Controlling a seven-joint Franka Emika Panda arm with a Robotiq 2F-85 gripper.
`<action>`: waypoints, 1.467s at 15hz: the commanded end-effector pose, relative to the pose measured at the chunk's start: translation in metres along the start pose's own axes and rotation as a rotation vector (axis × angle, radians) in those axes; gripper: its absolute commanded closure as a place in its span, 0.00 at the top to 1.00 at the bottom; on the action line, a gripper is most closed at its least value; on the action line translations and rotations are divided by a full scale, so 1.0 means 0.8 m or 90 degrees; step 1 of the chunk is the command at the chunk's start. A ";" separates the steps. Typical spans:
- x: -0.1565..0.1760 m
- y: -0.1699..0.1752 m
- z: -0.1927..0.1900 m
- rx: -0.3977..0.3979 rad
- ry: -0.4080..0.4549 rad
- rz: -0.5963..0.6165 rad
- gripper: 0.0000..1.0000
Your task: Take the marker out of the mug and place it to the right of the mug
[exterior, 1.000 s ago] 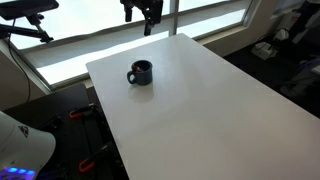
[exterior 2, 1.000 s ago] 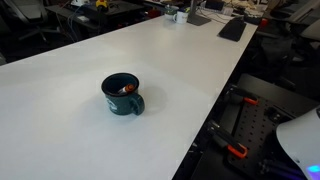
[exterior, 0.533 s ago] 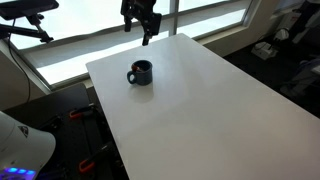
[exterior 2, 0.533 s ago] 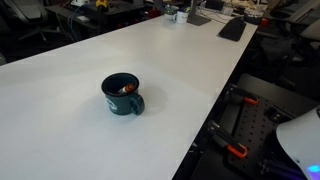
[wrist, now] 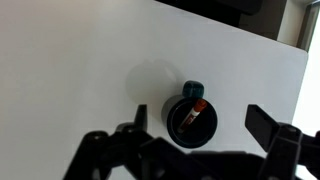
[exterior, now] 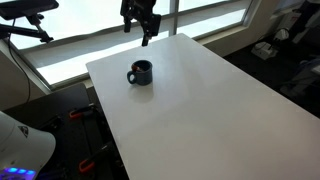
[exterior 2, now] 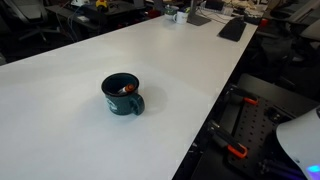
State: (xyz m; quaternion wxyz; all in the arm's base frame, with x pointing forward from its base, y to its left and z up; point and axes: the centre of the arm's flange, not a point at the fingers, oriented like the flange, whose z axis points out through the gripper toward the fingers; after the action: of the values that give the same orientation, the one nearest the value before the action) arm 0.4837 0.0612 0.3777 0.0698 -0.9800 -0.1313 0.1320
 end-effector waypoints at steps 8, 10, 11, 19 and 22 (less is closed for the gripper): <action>0.044 -0.001 0.066 0.017 -0.041 -0.001 1.00; 0.052 0.001 0.078 0.016 -0.041 -0.004 1.00; 0.055 0.002 0.083 0.016 -0.041 -0.005 1.00; 0.079 -0.002 0.115 0.037 -0.087 -0.097 1.00; 0.086 -0.004 0.122 0.044 -0.099 -0.159 1.00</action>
State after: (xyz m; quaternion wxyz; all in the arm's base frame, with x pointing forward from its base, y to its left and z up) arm 0.5095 0.0890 0.2686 0.0909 -0.9526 -0.2178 0.1920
